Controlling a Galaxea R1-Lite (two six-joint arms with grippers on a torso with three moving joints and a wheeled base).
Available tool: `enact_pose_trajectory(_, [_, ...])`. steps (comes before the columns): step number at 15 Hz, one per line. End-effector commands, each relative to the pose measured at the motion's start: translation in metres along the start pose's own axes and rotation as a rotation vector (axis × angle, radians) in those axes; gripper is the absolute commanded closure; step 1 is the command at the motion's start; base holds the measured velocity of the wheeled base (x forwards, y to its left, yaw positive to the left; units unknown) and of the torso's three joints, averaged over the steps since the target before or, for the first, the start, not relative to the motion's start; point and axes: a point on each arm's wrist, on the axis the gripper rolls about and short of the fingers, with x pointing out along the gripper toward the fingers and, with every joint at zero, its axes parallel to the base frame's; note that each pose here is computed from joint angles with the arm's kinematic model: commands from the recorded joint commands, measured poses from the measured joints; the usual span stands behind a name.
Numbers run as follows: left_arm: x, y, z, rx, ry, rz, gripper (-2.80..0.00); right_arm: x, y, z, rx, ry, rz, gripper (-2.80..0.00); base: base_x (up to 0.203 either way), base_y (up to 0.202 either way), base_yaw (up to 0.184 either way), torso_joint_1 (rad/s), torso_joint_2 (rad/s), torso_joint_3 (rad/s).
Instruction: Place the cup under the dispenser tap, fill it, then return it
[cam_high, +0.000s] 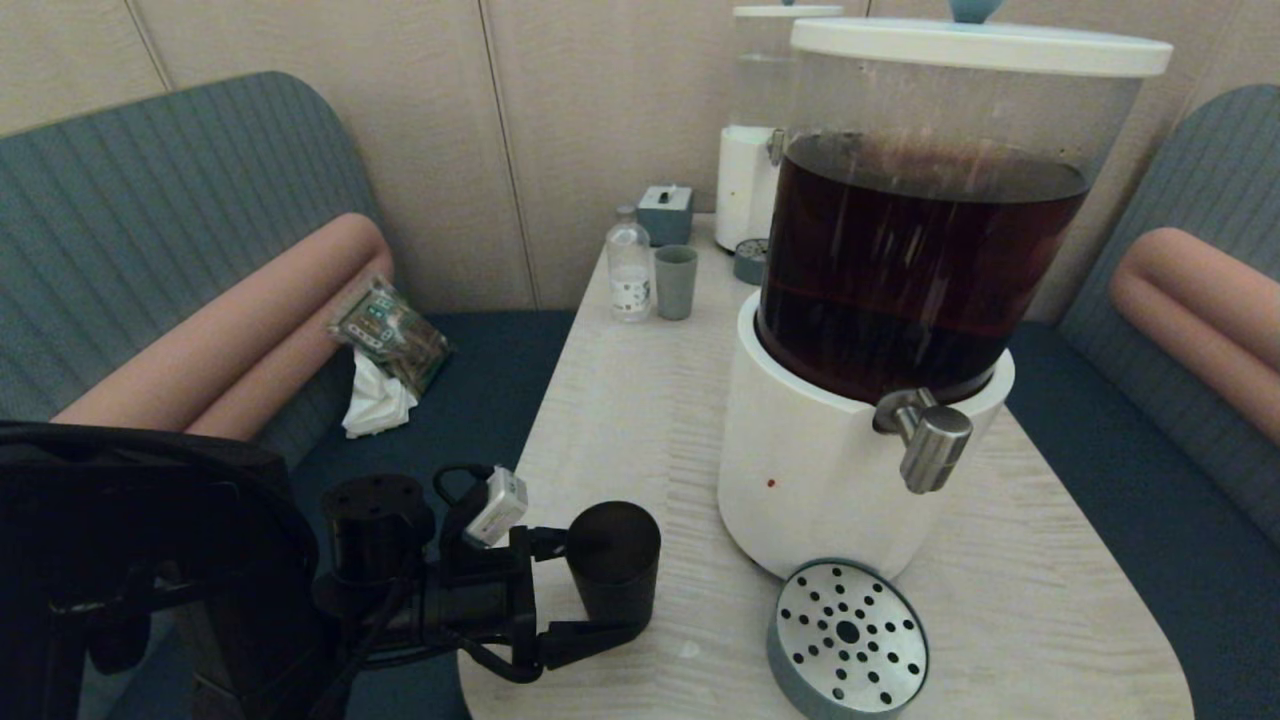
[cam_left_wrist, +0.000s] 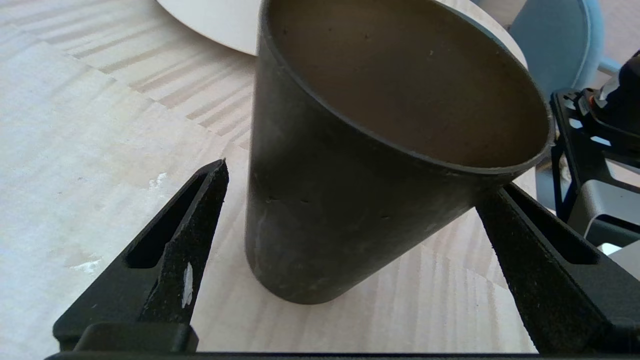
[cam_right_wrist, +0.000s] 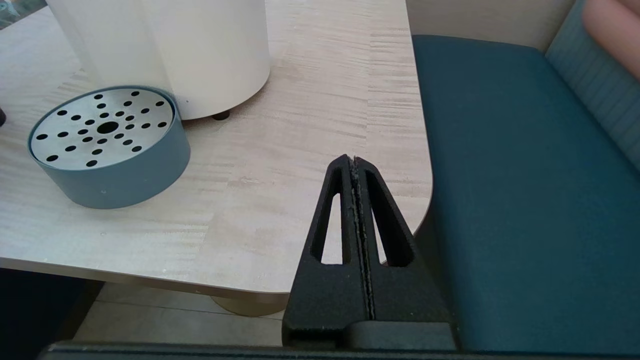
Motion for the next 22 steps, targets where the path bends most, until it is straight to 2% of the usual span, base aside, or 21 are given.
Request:
enact_pose_trajectory(1, [0.001, 0.0, 0.001, 0.009, -0.006, -0.009, -2.8, 0.0, 0.0, -0.002, 0.0, 0.004, 0.0, 0.0, 0.0, 0.0, 0.0, 0.0, 0.0, 0.0])
enact_pose_trajectory(9, [0.003, 0.001, 0.002, 0.011, -0.01, 0.003, -2.8, 0.0, 0.0, -0.002, 0.0, 0.002, 0.0, 0.0, 0.0, 0.0, 0.0, 0.0, 0.0, 0.0])
enact_pose_trajectory(10, [0.003, 0.001, 0.003, 0.012, -0.011, 0.004, 0.0, 0.0, 0.0, -0.002, 0.0, 0.002, 0.0, 0.0, 0.0, 0.0, 0.0, 0.0, 0.0, 0.0])
enact_pose_trajectory(13, [0.002, -0.002, 0.001, 0.002, -0.003, -0.001, 0.0, 0.0, 0.0, -0.002, 0.0, 0.003, 0.0, 0.0, 0.0, 0.0, 0.0, 0.0, 0.0, 0.0])
enact_pose_trajectory(18, [-0.004, -0.011, 0.012, 0.024, -0.02, -0.004, 0.0, 0.0, 0.0, -0.002, 0.0, 0.002, 0.0, 0.0, 0.0, 0.0, 0.0, 0.0, 0.0, 0.0])
enact_pose_trajectory(22, [-0.022, -0.034, 0.035, 0.074, -0.059, 0.009, 0.0, 0.0, 0.0, -0.002, 0.0, 0.004, 0.0, 0.0, 0.0, 0.0, 0.0, 0.0, 0.0, 0.0])
